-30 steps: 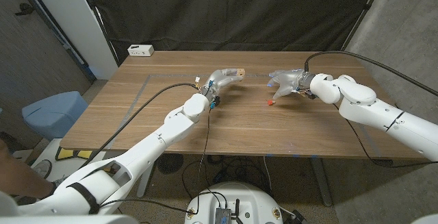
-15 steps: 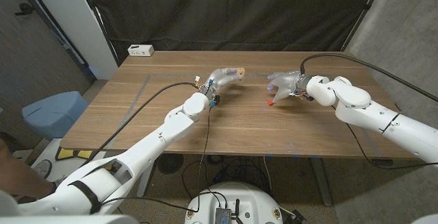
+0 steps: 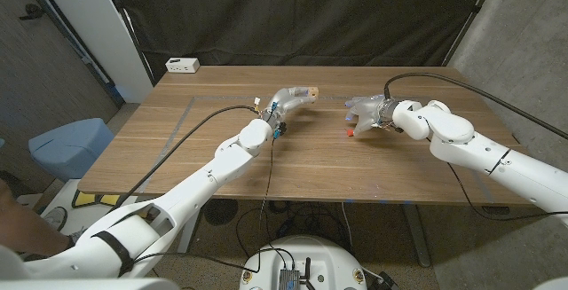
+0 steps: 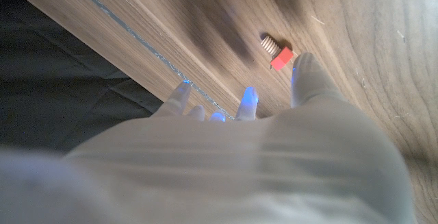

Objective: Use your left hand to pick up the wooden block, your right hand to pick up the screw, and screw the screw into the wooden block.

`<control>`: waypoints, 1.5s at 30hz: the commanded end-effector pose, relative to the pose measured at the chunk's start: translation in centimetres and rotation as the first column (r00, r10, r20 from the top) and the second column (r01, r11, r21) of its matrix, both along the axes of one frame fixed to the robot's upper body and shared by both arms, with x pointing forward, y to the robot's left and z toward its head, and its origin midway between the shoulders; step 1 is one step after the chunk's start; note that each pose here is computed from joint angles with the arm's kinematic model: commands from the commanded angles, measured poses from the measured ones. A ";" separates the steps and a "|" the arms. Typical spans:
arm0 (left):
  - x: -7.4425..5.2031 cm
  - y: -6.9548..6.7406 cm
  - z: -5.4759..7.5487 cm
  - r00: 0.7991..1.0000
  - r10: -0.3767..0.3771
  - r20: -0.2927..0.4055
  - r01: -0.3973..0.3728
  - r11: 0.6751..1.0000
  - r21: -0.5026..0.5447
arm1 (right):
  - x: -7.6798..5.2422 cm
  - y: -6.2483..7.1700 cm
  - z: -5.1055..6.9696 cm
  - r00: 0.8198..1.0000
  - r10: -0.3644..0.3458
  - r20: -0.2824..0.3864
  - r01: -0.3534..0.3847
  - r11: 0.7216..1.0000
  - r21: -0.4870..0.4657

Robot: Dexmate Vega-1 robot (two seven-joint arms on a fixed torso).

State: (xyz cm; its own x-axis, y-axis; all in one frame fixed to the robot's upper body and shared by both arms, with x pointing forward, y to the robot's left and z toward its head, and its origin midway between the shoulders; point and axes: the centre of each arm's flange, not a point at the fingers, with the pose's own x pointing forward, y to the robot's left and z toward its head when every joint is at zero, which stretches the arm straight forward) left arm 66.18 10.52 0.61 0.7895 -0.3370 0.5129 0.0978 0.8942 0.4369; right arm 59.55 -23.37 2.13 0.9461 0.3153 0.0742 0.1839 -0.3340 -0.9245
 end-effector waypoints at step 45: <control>0.7 -0.3 0.1 1.000 -0.002 -0.016 0.002 1.000 -0.003 | 1.7 1.5 -1.3 1.000 -0.006 0.020 0.008 0.997 -0.079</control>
